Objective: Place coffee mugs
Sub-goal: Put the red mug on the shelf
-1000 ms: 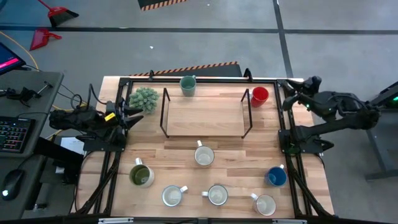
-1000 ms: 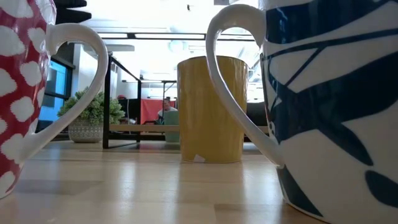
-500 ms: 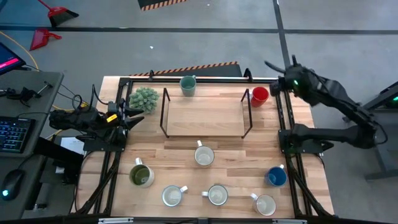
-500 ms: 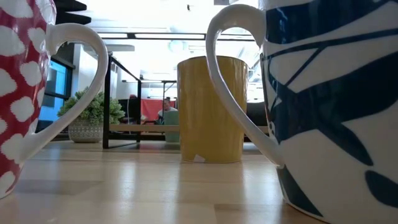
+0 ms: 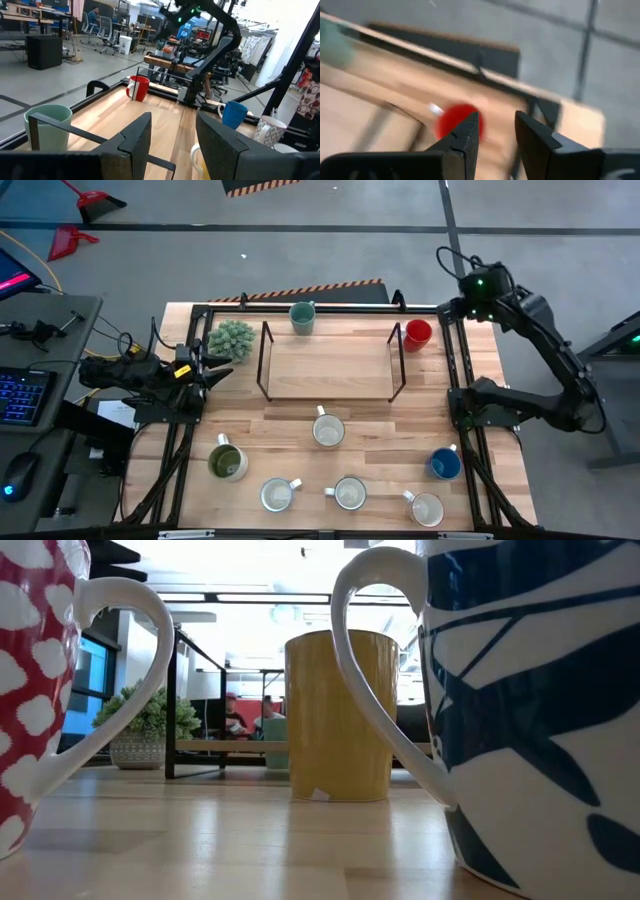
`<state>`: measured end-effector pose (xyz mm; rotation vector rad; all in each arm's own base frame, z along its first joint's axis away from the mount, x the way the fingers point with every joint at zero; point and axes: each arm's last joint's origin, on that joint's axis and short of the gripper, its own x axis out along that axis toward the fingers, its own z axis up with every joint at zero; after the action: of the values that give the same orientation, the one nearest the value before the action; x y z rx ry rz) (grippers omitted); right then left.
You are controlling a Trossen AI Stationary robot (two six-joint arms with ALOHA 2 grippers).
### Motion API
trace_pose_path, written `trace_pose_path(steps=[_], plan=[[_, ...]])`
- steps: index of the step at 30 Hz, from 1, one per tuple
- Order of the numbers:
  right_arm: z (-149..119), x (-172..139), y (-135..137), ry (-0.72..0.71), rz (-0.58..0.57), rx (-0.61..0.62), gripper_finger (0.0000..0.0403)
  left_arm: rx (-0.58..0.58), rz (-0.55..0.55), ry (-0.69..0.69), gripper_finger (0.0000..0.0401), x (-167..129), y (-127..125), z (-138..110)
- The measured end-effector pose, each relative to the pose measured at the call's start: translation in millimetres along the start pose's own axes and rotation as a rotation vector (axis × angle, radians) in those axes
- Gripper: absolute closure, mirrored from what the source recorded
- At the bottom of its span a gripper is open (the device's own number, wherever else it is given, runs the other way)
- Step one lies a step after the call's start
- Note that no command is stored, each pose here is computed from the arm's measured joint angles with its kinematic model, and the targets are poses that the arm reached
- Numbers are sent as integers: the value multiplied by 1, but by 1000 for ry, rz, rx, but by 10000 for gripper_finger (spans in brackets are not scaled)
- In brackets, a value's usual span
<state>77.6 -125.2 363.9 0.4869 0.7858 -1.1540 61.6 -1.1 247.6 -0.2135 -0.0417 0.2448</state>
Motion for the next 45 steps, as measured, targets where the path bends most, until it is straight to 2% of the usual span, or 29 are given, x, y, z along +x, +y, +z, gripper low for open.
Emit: trace_pose_path(steps=[5, 7, 14, 19, 31, 37, 45], plan=[[-13, 38, 0, 152, -52, 22, 295, -13, 1, 1, 256, 0, 0, 0], [-16, 45, 2, 153, -74, 43, 295, -33, 0, 1, 256, 0, 0, 0], [-26, 72, 9, 195, -20, 123, 295, -51, 0, 1, 256, 0, 0, 0], [-32, 88, 15, 223, -75, 120, 291, -51, 1, 0, 256, 0, 0, 0], [-35, 108, 30, 235, -107, 173, 226, -50, 22, -4, 256, 0, 1, 0], [-28, 134, 43, 250, -73, 232, 227, -51, 22, -4, 256, 0, 1, 0], [-34, 162, 48, 354, -155, 235, 231, -51, 22, -4, 256, 0, 1, 0]])
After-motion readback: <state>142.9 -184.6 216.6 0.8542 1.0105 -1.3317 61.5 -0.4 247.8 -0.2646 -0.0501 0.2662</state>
